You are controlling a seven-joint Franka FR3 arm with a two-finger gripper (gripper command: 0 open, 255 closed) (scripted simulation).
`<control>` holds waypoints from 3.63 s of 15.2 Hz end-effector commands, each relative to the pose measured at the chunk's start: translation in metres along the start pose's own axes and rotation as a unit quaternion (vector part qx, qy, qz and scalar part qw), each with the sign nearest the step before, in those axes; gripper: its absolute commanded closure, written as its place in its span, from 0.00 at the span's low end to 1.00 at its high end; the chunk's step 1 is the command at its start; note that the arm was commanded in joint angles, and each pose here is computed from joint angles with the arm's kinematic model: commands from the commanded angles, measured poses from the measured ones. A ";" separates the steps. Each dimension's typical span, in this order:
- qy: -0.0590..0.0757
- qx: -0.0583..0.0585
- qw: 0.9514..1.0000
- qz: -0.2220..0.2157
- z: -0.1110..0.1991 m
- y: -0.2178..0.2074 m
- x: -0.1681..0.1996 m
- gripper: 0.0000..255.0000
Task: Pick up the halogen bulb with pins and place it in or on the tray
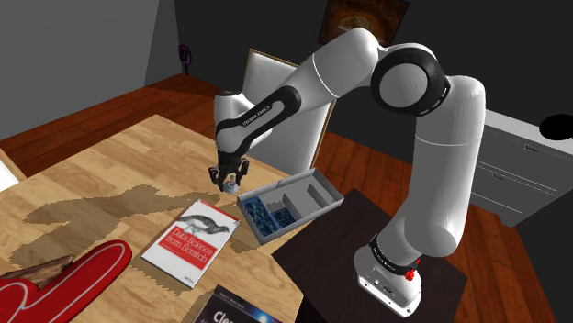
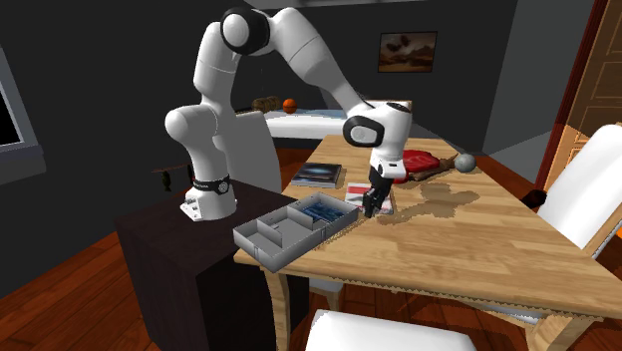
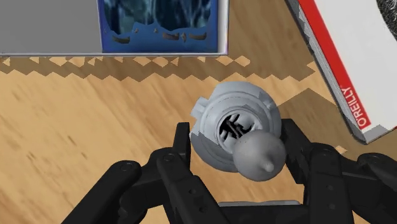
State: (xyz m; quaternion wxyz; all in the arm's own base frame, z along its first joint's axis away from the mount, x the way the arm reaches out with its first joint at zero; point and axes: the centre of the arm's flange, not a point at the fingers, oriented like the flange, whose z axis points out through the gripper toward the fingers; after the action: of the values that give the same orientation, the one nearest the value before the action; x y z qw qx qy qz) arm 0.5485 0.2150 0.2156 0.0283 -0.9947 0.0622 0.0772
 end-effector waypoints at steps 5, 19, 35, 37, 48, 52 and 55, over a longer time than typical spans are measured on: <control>0.000 0.000 1.000 0.000 -0.031 -0.002 -0.006 1.00; 0.000 0.000 1.000 0.000 -0.088 0.016 -0.031 1.00; 0.000 0.000 1.000 0.000 -0.056 0.183 -0.161 1.00; 0.000 0.000 1.000 0.000 -0.046 0.184 -0.159 1.00; 0.000 0.000 1.000 0.000 -0.008 0.186 -0.153 1.00; 0.000 0.000 1.000 0.000 -0.008 0.186 -0.153 1.00; 0.000 0.000 1.000 0.000 -0.008 0.186 -0.153 0.00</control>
State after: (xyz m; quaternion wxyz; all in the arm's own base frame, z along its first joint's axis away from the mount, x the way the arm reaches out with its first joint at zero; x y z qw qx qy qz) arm 0.3756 0.0487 0.2391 0.0282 -0.9947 0.0622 0.0774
